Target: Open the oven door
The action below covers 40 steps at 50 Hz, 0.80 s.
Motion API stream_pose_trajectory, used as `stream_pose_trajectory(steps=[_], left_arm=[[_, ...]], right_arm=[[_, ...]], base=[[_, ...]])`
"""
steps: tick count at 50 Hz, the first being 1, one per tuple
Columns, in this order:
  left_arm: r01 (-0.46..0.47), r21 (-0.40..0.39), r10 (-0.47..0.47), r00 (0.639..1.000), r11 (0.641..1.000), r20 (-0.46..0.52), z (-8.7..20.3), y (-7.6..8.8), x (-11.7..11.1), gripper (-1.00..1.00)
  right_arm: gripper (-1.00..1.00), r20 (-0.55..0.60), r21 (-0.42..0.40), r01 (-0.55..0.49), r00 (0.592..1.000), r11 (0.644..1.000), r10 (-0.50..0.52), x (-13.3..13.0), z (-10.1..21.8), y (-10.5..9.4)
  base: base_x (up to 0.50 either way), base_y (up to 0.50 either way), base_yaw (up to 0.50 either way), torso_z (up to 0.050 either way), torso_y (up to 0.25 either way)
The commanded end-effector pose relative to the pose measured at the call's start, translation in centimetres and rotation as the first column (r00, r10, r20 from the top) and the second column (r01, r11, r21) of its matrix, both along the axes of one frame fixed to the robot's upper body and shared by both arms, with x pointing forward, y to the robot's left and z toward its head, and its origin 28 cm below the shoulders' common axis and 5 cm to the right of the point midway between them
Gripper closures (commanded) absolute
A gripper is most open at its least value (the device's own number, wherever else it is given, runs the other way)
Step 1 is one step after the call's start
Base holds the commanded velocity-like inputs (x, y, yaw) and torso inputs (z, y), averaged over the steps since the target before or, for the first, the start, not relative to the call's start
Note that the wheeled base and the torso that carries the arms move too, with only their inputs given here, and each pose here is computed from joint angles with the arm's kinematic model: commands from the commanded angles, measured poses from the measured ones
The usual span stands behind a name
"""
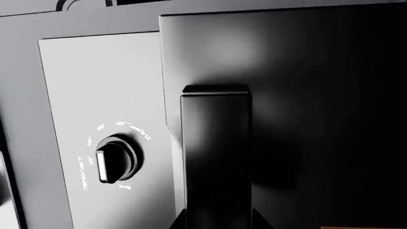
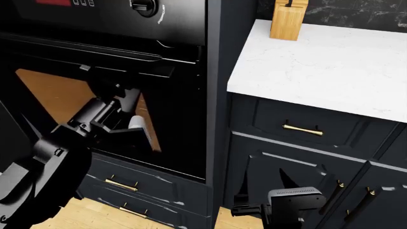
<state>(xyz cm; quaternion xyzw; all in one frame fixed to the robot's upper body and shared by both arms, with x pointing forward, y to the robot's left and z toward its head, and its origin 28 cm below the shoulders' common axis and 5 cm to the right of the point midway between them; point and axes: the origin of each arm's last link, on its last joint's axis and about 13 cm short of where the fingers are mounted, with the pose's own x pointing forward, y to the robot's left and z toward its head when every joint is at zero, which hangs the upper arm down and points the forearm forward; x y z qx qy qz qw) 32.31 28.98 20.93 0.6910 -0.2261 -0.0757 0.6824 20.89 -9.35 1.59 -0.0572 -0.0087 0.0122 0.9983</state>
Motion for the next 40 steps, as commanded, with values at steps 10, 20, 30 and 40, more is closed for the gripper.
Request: stream_pose_trajectory(steps=[10, 20, 30, 40], left_arm=[[0.035, -0.095, -0.010, 0.967, 0.995, 0.256, 3.2, 0.4, -1.6, 1.00], [0.029, -0.112, 0.002, 0.964, 0.993, 0.266, 2.7, 0.8, -2.3, 1.00], [0.031, -0.117, 0.004, 0.957, 0.993, 0.291, 2.4, 1.0, -3.0, 1.00], [0.028, -0.120, 0.012, 0.948, 0.992, 0.319, 2.4, 1.4, -3.7, 1.00]], right_arm=[[-1.00, -0.001, -0.002, 0.001, 1.000, 1.000, -0.001, 0.0, 0.0, 0.0], [-1.00, -0.003, -0.002, 0.002, 1.000, 1.000, -0.002, 0.0, -0.1, 0.0], [-1.00, -0.004, -0.002, 0.002, 1.000, 1.000, -0.002, -0.1, 0.0, 0.0], [-1.00, -0.003, -0.003, 0.002, 1.000, 1.000, -0.002, 0.0, -0.1, 0.0]], base=[[0.00, 0.00, 0.00, 0.001, 0.006], [0.00, 0.00, 0.00, 0.002, 0.006], [0.00, 0.00, 0.00, 0.002, 0.006], [0.00, 0.00, 0.00, 0.001, 0.006]])
